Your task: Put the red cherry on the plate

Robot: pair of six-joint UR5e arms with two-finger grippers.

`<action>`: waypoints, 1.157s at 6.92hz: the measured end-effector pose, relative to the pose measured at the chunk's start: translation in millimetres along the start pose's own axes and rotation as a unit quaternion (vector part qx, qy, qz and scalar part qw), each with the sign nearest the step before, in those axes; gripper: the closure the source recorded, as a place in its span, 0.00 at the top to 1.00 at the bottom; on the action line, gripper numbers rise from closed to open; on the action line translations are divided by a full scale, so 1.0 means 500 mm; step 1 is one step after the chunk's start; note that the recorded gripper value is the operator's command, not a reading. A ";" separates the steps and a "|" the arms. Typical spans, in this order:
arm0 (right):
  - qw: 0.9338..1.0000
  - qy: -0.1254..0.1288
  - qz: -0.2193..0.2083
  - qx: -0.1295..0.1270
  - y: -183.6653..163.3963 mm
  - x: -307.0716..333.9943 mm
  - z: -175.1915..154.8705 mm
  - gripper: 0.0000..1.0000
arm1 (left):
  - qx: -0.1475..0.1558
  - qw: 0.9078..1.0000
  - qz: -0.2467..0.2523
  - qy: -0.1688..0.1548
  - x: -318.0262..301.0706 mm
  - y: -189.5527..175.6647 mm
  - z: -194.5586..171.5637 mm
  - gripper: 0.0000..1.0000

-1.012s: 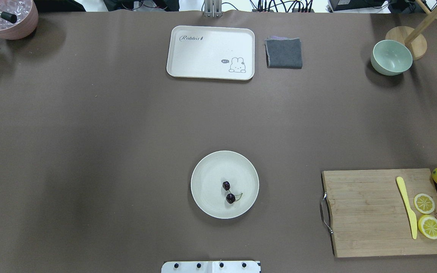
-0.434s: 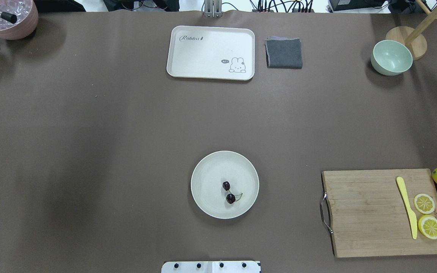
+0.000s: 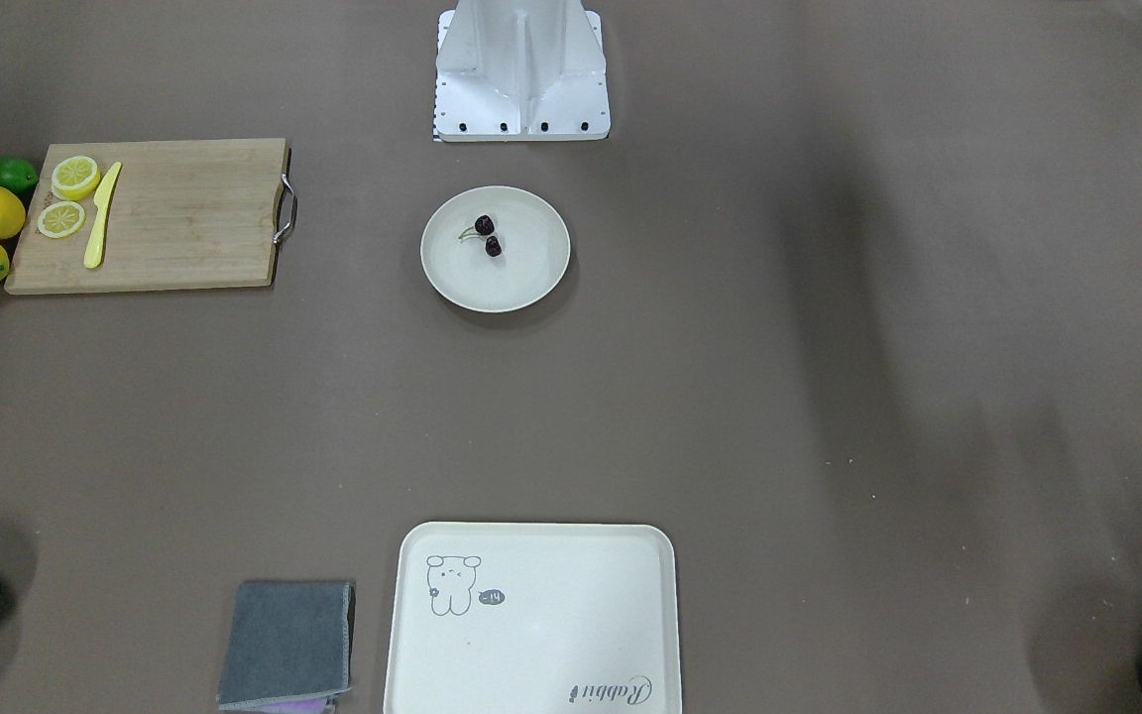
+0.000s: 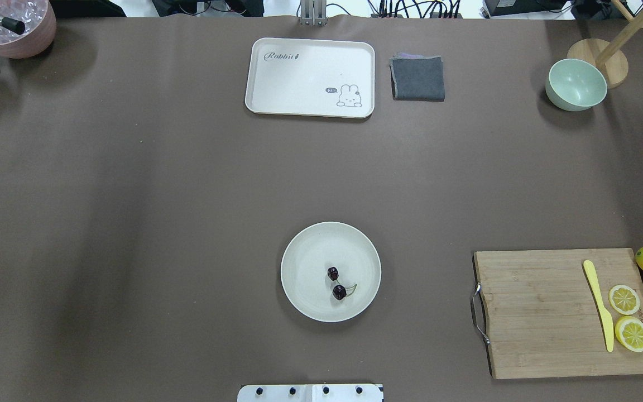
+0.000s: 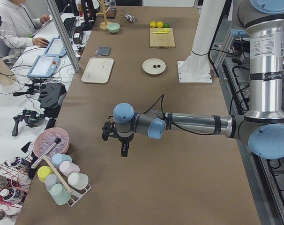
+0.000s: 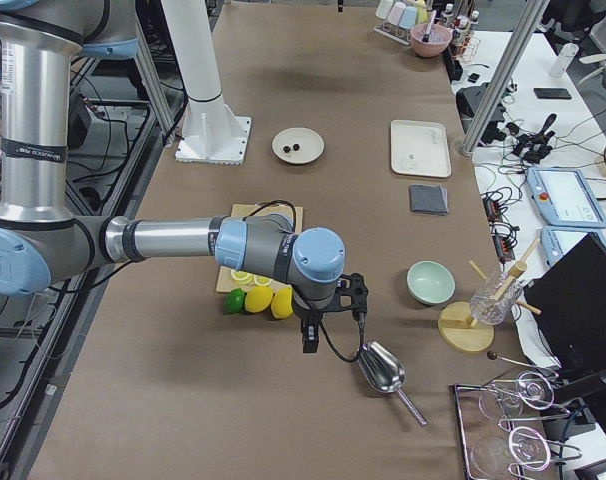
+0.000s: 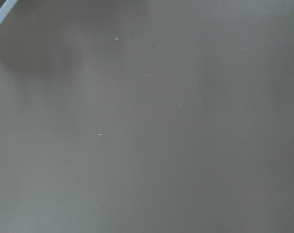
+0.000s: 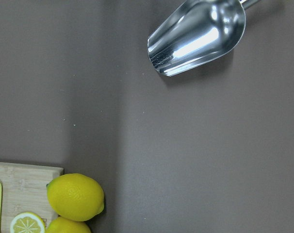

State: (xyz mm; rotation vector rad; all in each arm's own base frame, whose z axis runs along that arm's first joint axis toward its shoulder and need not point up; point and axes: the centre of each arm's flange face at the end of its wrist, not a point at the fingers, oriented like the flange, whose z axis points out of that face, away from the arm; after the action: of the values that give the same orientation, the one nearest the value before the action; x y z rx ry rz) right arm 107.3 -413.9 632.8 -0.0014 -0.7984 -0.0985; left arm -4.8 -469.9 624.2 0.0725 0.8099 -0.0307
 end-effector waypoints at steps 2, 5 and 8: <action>1.000 0.003 -0.004 0.001 0.007 0.010 0.009 1.00 | 0.008 1.000 -0.024 -0.004 -0.041 0.008 -0.018 0.98; 0.999 0.024 -0.028 0.020 0.006 0.010 0.002 1.00 | 0.012 1.000 -0.018 0.000 -0.041 0.056 -0.033 0.98; 0.998 0.036 -0.042 0.032 0.002 0.008 -0.005 1.00 | 0.013 1.000 -0.005 0.008 -0.040 0.064 -0.038 0.98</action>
State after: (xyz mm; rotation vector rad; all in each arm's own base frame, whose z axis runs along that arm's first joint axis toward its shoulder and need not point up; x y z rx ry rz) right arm 112.0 -413.5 634.1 0.0955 -0.7290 -0.1512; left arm -30.4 -436.5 627.2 0.0931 0.8254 -0.0502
